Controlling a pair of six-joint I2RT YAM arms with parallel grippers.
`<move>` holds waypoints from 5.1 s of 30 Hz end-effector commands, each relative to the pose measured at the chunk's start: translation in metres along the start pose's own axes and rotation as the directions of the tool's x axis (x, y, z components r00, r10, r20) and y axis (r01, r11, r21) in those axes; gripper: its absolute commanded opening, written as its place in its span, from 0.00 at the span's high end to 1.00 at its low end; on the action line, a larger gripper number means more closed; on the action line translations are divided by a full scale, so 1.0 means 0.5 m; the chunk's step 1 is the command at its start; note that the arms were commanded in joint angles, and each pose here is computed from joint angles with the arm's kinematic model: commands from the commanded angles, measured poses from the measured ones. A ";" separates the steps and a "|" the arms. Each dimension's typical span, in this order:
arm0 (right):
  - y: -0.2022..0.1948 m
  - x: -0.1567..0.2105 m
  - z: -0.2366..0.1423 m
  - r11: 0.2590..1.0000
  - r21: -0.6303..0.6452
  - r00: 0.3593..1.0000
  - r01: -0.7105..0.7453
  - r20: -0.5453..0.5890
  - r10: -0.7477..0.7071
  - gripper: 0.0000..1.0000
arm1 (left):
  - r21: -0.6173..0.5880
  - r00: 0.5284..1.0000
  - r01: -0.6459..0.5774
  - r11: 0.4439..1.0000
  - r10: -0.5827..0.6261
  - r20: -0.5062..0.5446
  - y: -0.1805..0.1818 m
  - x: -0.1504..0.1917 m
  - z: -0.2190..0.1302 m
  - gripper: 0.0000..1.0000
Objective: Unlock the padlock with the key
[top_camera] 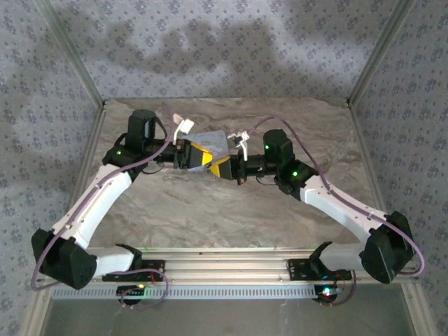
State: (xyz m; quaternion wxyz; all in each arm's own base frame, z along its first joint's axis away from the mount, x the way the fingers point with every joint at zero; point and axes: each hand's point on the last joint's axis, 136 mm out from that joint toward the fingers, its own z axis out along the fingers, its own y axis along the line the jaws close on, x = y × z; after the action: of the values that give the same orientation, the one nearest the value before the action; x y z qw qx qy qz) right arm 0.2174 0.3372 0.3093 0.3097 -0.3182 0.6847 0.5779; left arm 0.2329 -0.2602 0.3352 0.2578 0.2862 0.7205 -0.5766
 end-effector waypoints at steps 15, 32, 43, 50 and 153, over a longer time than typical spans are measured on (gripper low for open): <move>0.020 -0.051 -0.015 0.999 -0.008 0.993 0.038 0.111 -0.036 1.00 | 0.073 0.995 0.010 0.997 -0.018 0.100 -0.021 -0.001 -0.006 0.64; 0.024 -0.055 -0.021 0.999 -0.003 0.992 0.038 0.121 -0.038 1.00 | 0.095 0.999 0.002 0.996 -0.007 0.050 -0.031 0.020 0.014 1.00; 0.007 -0.068 -0.075 0.991 0.133 0.990 -0.014 0.138 -0.004 0.50 | 0.018 0.997 -0.058 0.998 0.059 -0.042 -0.026 0.043 0.006 1.00; 0.028 -0.084 -0.089 0.995 0.102 0.987 -0.024 0.158 0.007 0.48 | 0.080 0.993 -0.057 0.995 0.065 -0.098 -0.040 0.051 0.009 1.00; -0.046 -0.069 0.034 0.990 -0.108 0.994 0.087 0.081 -0.078 1.00 | 0.004 0.954 -0.090 0.996 0.085 0.288 0.049 0.053 -0.009 0.74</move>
State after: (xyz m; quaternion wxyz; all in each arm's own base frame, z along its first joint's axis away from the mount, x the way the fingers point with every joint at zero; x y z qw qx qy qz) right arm 0.2599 0.3529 0.3073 0.3233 -0.3350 0.6392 0.6121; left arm 0.2335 -0.2469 0.2937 0.3675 0.2193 0.6715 -0.6049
